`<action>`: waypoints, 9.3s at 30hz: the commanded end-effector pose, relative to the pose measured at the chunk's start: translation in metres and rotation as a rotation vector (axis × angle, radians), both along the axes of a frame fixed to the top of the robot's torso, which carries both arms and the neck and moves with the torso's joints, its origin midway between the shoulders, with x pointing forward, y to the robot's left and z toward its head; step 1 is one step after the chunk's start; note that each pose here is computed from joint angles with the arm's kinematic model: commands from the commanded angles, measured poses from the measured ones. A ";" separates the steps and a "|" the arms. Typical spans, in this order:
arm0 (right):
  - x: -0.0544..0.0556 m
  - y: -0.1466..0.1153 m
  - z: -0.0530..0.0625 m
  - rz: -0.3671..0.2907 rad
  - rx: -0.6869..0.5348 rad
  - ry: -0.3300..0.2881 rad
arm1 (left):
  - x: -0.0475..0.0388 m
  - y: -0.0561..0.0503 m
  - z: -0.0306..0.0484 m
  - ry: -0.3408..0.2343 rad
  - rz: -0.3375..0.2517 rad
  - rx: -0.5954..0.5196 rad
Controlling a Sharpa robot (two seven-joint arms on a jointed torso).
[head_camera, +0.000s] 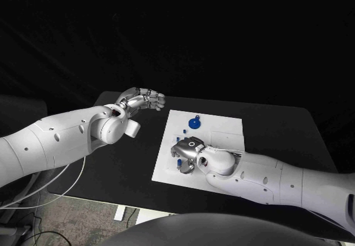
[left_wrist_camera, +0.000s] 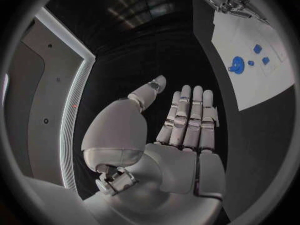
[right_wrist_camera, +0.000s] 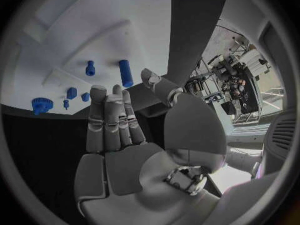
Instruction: Assemble the parts on the task board
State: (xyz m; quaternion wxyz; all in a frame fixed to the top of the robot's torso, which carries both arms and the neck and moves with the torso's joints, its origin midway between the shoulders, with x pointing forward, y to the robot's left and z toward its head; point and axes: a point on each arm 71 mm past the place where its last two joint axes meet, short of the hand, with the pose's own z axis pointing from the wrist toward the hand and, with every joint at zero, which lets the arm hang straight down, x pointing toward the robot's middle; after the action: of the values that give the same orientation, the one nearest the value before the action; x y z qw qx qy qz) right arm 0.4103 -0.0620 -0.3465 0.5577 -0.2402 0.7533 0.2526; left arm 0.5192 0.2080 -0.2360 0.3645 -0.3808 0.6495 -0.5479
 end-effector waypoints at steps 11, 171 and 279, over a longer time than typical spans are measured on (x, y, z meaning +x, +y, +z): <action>0.009 -0.029 0.036 -0.098 0.247 0.024 | 0.0002 0.005 0.0009 -0.002 0.001 -0.004; 0.024 -0.128 -0.030 -0.723 0.011 0.733 | -0.0024 0.010 -0.0317 0.036 0.002 0.018; 0.011 -0.127 -0.029 -0.677 -0.004 0.710 | -0.0039 0.017 -0.0324 0.054 0.002 0.025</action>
State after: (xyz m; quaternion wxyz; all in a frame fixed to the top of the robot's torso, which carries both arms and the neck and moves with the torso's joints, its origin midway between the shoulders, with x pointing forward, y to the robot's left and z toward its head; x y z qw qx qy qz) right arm 0.4204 -0.1871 -0.3759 0.3148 0.1205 0.9327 0.1284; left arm 0.5158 0.2279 -0.2692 0.3600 -0.3936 0.6656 -0.5220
